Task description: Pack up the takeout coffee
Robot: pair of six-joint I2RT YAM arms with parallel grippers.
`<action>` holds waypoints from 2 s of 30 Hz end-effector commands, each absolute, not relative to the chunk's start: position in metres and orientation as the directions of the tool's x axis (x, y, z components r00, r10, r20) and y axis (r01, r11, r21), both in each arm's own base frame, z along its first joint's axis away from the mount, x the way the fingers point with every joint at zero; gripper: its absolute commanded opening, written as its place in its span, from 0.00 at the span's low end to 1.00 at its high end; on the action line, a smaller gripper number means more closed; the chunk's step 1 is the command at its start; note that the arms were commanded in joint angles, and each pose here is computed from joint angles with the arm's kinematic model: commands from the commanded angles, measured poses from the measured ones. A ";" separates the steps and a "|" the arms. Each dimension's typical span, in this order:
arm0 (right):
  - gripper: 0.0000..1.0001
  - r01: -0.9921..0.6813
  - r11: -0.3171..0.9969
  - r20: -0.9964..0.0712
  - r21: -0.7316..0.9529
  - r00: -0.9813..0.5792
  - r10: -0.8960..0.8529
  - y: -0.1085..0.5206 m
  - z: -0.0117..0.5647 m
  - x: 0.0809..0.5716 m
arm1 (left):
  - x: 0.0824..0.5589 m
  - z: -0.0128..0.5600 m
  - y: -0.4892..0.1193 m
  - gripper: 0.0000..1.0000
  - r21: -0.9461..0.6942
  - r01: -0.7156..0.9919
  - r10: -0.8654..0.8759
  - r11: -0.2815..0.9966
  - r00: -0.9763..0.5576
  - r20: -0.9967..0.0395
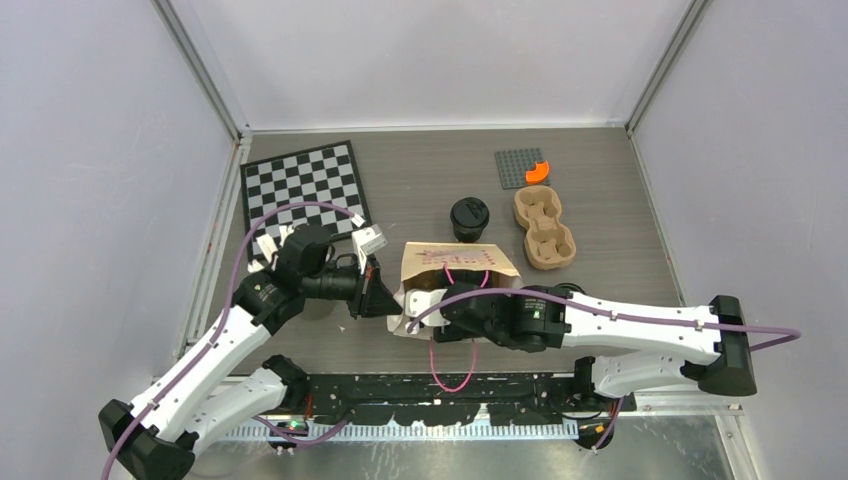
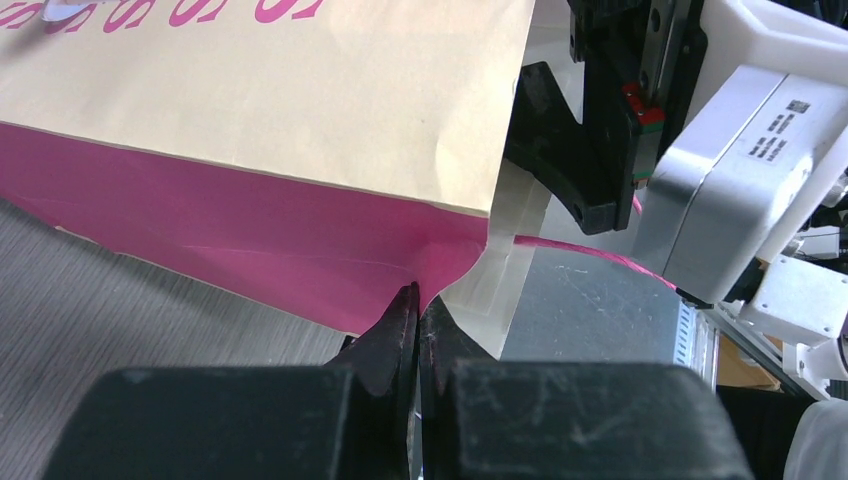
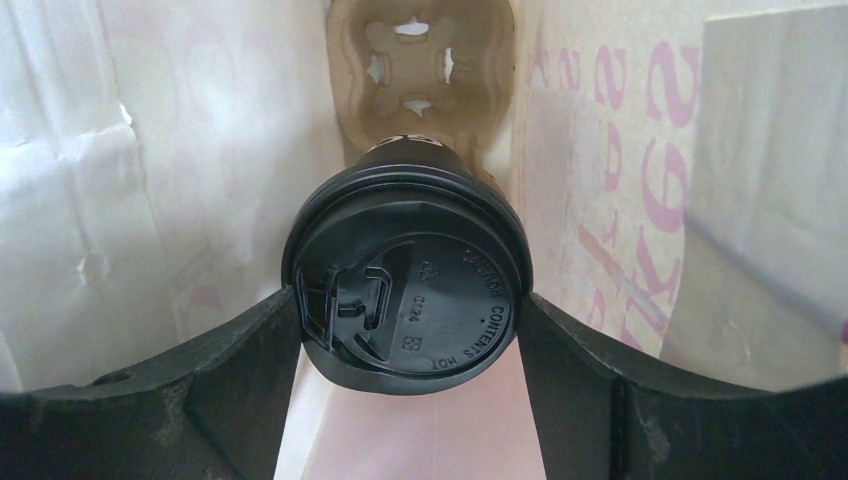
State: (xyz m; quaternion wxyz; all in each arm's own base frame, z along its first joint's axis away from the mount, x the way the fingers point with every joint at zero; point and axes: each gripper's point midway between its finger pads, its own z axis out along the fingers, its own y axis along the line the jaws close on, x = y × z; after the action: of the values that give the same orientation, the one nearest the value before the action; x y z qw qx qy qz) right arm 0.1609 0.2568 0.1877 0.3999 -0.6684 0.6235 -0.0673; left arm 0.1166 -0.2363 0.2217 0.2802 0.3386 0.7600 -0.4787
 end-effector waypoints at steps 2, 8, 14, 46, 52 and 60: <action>0.77 -0.771 0.049 -0.396 -0.635 0.271 -0.877 0.268 0.186 0.161 | 0.113 0.242 -0.239 0.02 -0.508 0.822 0.236 0.259 -0.563 -0.792; 0.77 -0.698 0.004 -0.317 -0.716 0.320 -0.893 0.270 0.177 0.176 | 0.113 0.240 -0.240 0.01 -0.519 0.815 0.245 0.258 -0.575 -0.781; 0.77 -0.676 0.009 -0.299 -0.737 0.315 -0.901 0.268 0.172 0.180 | 0.115 0.241 -0.241 0.01 -0.523 0.812 0.245 0.260 -0.579 -0.778; 0.77 -0.628 0.055 -0.265 -0.776 0.245 -0.933 0.219 0.185 0.181 | 0.115 0.236 -0.239 0.00 -0.505 0.821 0.273 0.269 -0.567 -0.777; 0.78 -0.634 0.037 -0.251 -0.773 0.251 -0.935 0.215 0.176 0.179 | 0.114 0.236 -0.238 0.00 -0.503 0.822 0.273 0.267 -0.565 -0.778; 0.78 -0.647 0.021 -0.240 -0.763 0.252 -0.937 0.220 0.166 0.179 | 0.114 0.237 -0.239 0.00 -0.504 0.824 0.273 0.260 -0.563 -0.780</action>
State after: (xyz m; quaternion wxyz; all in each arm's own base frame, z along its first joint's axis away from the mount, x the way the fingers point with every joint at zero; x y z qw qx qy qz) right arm 0.1758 0.2183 0.1648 0.4043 -0.6791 0.5894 -0.1672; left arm 0.1161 -0.2353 0.2159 0.2660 0.3513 0.7646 -0.4702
